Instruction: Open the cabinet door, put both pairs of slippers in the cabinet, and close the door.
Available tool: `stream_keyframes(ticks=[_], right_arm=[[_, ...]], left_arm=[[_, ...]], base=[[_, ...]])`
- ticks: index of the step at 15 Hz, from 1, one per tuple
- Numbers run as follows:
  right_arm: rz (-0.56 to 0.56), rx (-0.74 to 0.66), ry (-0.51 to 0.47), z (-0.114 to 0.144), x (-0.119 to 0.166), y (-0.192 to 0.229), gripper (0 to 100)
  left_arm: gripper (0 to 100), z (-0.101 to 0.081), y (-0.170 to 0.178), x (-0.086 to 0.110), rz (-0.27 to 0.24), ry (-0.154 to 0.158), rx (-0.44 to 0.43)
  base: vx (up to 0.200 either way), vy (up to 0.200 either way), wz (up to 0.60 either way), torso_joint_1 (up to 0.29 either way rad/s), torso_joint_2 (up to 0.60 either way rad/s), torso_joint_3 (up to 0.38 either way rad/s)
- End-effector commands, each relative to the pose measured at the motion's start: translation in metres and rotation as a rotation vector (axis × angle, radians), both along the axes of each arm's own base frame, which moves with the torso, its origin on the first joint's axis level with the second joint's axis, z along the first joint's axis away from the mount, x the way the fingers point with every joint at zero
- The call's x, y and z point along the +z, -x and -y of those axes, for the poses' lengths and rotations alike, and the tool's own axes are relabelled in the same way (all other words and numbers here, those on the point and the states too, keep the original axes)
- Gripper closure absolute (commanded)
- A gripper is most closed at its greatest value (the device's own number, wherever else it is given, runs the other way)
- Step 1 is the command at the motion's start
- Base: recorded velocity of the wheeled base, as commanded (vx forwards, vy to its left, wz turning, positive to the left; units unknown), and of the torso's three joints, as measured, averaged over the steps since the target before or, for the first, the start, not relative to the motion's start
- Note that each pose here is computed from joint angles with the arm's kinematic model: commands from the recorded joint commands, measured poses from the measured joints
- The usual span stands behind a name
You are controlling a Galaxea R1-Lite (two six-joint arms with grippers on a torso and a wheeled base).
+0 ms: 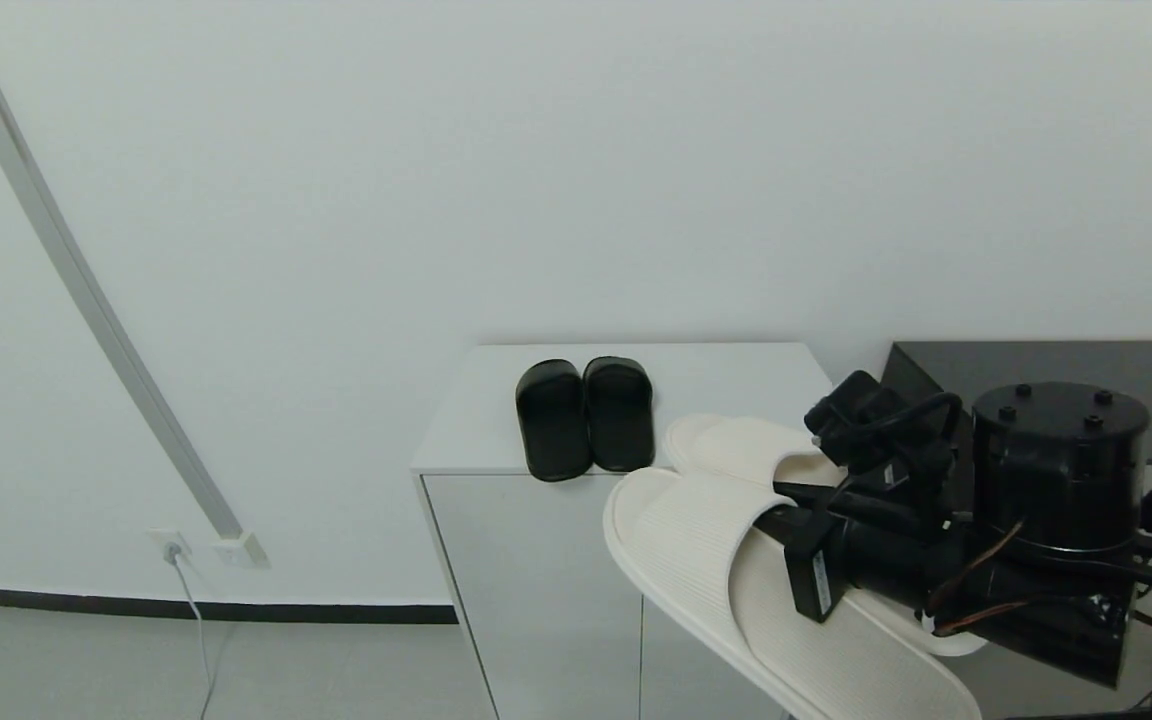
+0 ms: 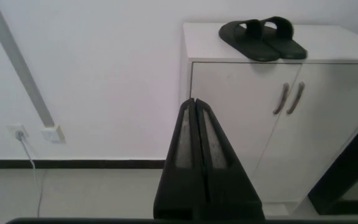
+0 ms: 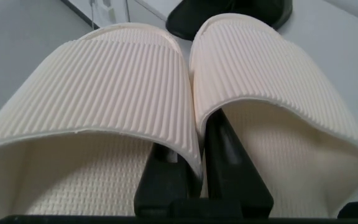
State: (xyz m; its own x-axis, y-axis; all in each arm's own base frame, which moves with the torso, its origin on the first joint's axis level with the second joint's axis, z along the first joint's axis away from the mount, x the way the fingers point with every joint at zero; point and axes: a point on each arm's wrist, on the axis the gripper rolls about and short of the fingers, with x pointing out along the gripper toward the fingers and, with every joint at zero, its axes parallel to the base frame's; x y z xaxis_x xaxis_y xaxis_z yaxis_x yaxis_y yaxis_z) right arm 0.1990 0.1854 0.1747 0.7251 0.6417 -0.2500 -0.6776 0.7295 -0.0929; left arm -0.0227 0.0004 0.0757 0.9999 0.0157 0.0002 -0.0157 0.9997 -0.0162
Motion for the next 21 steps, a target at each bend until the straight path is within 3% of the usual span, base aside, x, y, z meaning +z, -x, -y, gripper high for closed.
stream_keyframes(ticks=[1, 14, 15, 21], right_arm=[[-0.006, -0.001, 0.005, 0.0008, -0.0022, 0.0006, 100], [-0.019, 0.004, 0.023, 0.0007, -0.0083, 0.0012, 100], [-0.019, 0.004, 0.023, 0.0007, -0.0083, 0.0012, 100], [-0.026, 0.005, 0.033, 0.0003, -0.0116, 0.0007, 100]], left_arm=[[100, 0.0, 0.0, 0.0, 0.0, 0.001, 0.001], [100, 0.0001, 0.0, -0.0002, -0.002, 0.001, -0.002], [0, 0.0, 0.0, -0.0002, -0.002, 0.001, -0.003], [0, 0.0001, 0.0, -0.0002, -0.002, 0.001, -0.002]], base=[[0.0, 0.0, 0.0, 0.0, 0.0, 0.0], [0.0, 0.0, 0.0, -0.027, 0.06, 0.033], [0.0, 0.0, 0.0, -0.144, 0.35, 0.188], [0.0, 0.0, 0.0, -0.164, 0.37, 0.207]])
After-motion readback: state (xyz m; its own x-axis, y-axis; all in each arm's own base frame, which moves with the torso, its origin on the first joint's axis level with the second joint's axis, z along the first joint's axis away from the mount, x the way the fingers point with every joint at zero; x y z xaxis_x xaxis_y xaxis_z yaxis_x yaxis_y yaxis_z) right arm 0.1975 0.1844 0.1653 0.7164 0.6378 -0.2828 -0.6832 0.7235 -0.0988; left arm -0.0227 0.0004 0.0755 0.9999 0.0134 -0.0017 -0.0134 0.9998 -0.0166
